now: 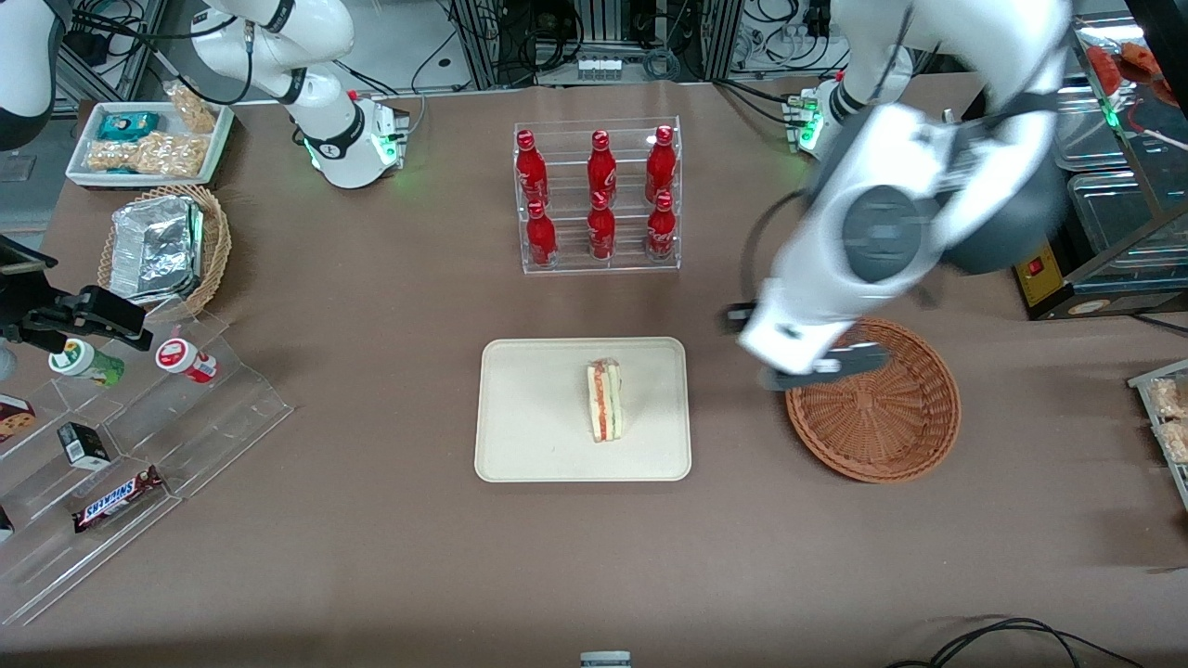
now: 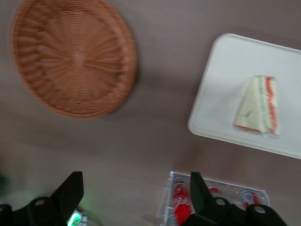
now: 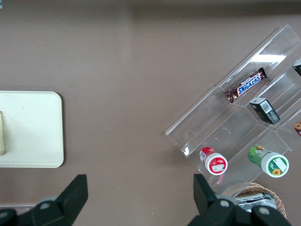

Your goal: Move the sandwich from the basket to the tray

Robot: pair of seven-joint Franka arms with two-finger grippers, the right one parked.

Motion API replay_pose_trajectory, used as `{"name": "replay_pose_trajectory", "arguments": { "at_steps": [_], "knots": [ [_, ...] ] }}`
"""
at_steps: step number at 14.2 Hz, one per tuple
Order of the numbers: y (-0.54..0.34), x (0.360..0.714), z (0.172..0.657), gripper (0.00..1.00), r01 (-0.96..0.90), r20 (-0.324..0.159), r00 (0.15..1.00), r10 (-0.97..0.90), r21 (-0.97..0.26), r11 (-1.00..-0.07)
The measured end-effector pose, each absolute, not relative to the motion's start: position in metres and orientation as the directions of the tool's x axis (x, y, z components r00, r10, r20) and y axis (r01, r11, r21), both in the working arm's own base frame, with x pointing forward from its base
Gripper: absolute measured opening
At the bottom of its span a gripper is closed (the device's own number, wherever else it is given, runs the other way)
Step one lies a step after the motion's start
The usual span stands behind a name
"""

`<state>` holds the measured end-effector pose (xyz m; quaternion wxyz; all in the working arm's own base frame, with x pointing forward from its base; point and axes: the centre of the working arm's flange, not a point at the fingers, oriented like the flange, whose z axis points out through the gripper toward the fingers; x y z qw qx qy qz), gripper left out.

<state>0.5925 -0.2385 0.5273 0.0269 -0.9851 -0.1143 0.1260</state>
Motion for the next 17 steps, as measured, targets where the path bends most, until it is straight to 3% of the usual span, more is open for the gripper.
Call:
{"name": "replay_pose_trajectory", "arguments": {
  "at_steps": [4,7,11,14,17],
  "knots": [
    [-0.094,0.596,0.567,1.0,0.218,-0.305,0.925,0.225,-0.059,-0.974],
    [-0.033,0.596,0.576,1.0,0.166,-0.307,0.936,0.172,-0.046,-0.985],
    [-0.034,0.595,0.58,1.0,0.08,-0.293,0.951,0.096,-0.067,-0.995],
    [-0.034,0.587,0.598,1.0,0.079,-0.23,0.969,0.091,-0.059,-0.995],
    [-0.037,0.563,0.61,1.0,0.077,-0.206,0.975,0.088,-0.063,-0.995]
  ]
}}
